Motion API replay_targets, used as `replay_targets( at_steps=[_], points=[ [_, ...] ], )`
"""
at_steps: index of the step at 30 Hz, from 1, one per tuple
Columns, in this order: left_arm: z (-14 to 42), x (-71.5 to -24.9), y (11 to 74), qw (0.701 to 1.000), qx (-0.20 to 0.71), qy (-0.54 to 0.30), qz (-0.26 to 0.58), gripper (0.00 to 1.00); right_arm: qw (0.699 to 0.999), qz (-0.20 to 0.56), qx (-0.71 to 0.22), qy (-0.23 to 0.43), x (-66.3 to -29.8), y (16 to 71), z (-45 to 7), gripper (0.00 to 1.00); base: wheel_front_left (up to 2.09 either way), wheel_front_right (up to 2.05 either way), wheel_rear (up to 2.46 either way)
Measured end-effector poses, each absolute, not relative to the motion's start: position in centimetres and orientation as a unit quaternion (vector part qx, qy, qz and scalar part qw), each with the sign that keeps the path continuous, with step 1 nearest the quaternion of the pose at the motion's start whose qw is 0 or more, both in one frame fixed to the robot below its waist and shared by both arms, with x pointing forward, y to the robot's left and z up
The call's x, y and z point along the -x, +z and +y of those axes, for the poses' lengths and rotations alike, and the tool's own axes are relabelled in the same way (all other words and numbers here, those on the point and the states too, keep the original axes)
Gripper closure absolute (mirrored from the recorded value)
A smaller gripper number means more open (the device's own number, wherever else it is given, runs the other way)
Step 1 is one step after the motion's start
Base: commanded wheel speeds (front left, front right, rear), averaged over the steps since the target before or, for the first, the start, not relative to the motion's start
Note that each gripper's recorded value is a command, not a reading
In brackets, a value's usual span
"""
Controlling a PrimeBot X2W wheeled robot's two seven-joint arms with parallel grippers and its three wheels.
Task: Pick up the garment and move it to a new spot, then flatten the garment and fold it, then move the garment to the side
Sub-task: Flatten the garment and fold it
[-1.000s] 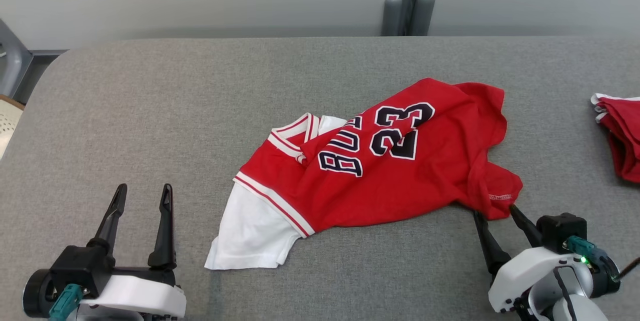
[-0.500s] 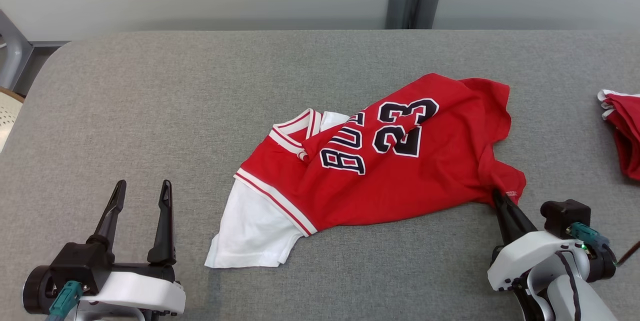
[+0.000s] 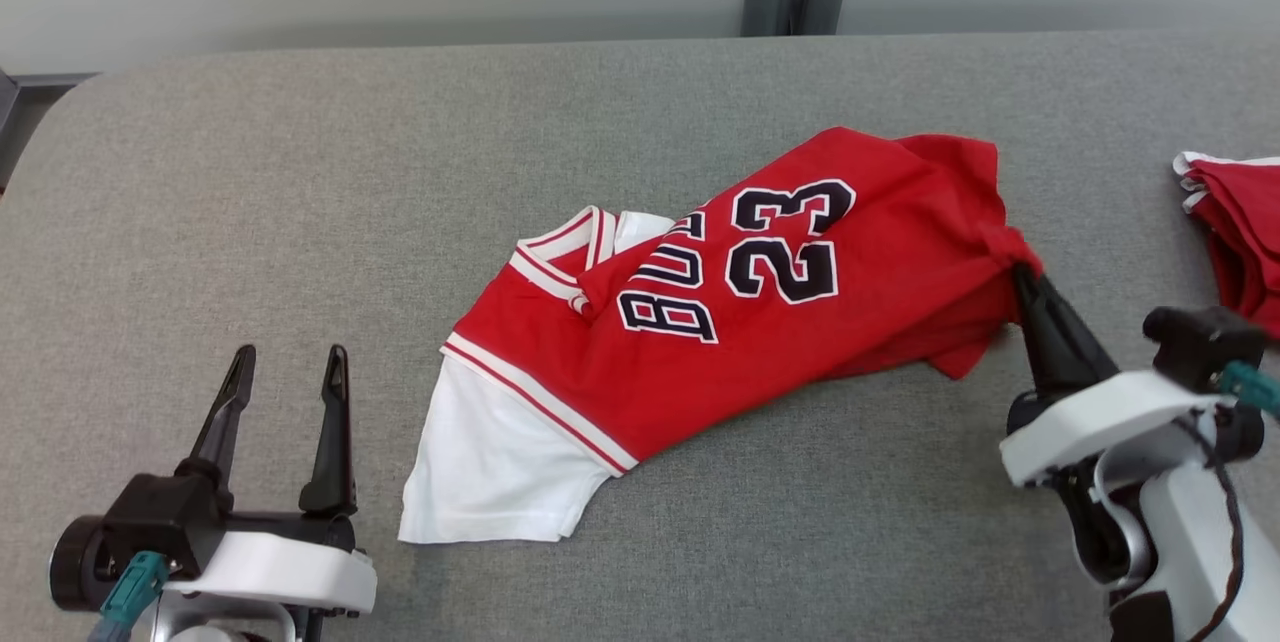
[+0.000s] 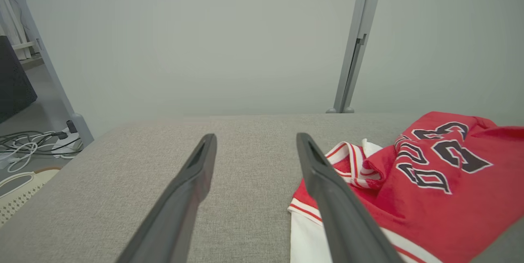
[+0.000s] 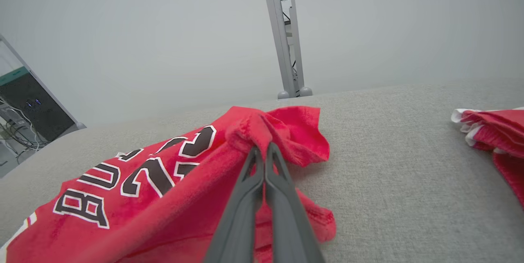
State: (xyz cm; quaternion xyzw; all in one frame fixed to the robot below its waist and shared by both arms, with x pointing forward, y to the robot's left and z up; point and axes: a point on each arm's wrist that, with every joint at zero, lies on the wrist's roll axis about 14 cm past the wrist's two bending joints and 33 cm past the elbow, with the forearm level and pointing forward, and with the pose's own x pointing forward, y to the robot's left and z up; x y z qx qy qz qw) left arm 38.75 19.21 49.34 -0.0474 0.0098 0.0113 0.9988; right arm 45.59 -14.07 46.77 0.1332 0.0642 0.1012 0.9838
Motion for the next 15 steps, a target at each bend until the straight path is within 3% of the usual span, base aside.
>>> replay_targets(
  at_steps=[6, 15],
  points=[
    [18.9, -39.7, 49.1, 0.999, 0.05, 0.005, 0.009, 0.0, 0.982, 0.063, -0.134, 0.114, -48.6, 47.9, -13.8, 1.0, 0.0, 0.0, 0.0],
    [19.3, -40.6, 48.1, 0.998, 0.054, 0.008, 0.019, 0.0, 0.977, 0.11, -0.131, 0.129, -52.2, 45.4, -12.2, 1.0, 0.0, 0.0, 0.0]
  ],
)
